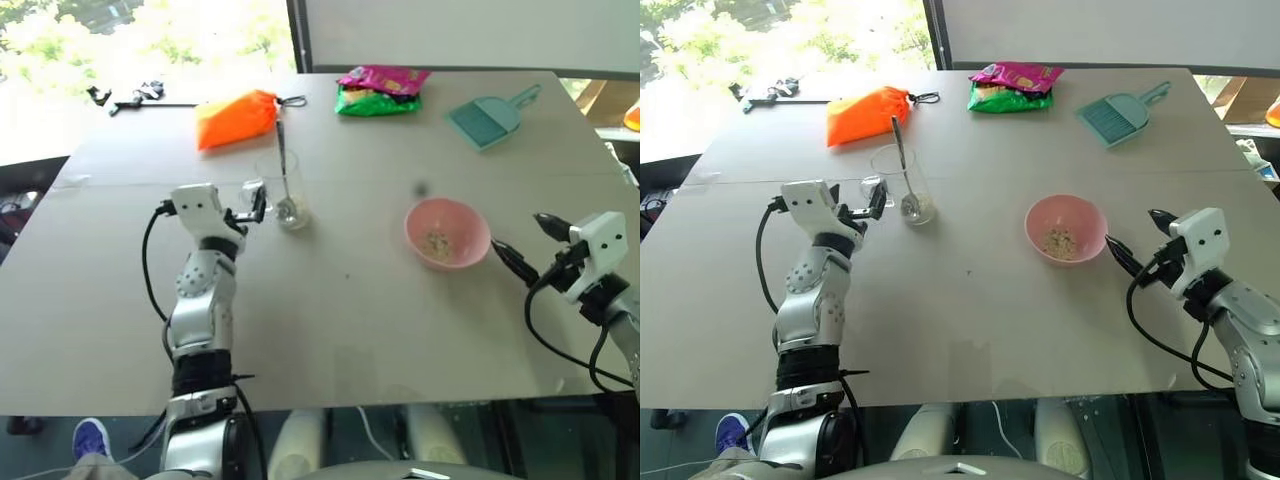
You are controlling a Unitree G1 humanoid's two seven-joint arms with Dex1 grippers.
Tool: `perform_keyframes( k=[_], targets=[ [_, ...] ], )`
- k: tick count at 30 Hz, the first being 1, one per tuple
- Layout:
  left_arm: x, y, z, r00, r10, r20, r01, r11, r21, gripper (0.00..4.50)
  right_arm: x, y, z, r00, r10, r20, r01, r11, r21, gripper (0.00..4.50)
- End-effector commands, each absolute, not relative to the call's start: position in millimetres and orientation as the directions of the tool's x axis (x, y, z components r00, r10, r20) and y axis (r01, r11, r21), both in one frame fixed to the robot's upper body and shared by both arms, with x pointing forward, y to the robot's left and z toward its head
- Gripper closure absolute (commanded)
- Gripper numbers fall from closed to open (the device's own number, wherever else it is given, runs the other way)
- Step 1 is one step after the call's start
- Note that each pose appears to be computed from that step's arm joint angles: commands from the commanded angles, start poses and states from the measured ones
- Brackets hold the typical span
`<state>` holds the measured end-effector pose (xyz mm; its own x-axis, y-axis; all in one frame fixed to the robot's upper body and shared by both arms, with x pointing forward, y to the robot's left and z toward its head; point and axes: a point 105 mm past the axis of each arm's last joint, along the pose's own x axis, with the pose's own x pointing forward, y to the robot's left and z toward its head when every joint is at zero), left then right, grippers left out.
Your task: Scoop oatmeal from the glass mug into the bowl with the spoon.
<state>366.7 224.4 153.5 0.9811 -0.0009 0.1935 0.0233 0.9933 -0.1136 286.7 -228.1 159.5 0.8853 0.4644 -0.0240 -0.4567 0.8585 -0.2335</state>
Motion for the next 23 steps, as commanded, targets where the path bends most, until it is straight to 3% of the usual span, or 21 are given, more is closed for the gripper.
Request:
perform_keyframes(
  k=[1, 7, 15, 23],
  targets=[
    [344.1, 223.5, 170.3, 0.969, -0.066, 0.237, 0.087, 0.993, -0.08, 0.09, 275.2, -229.1, 177.4, 0.864, 0.503, 0.023, -0.475, 0.829, -0.296, 0.0],
    [303.2, 218.1, 163.5, 0.962, -0.214, 0.17, 0.225, 0.973, -0.047, 0.09, 253.8, -235.9, 165.8, 0.806, 0.587, -0.08, -0.581, 0.757, -0.299, 0.0],
    [237.7, 227.2, 151.5, 0.883, -0.468, -0.046, 0.469, 0.882, 0.032, 0.09, 235.2, -282.0, 163.1, 0.814, 0.548, -0.193, -0.58, 0.752, -0.311, 0.0],
    [221.5, 228.0, 147.4, 0.82, -0.555, -0.138, 0.564, 0.825, 0.034, 0.09, 245.2, -281.4, 163.4, 0.802, 0.557, -0.217, -0.597, 0.731, -0.33, 0.0]
  ],
)
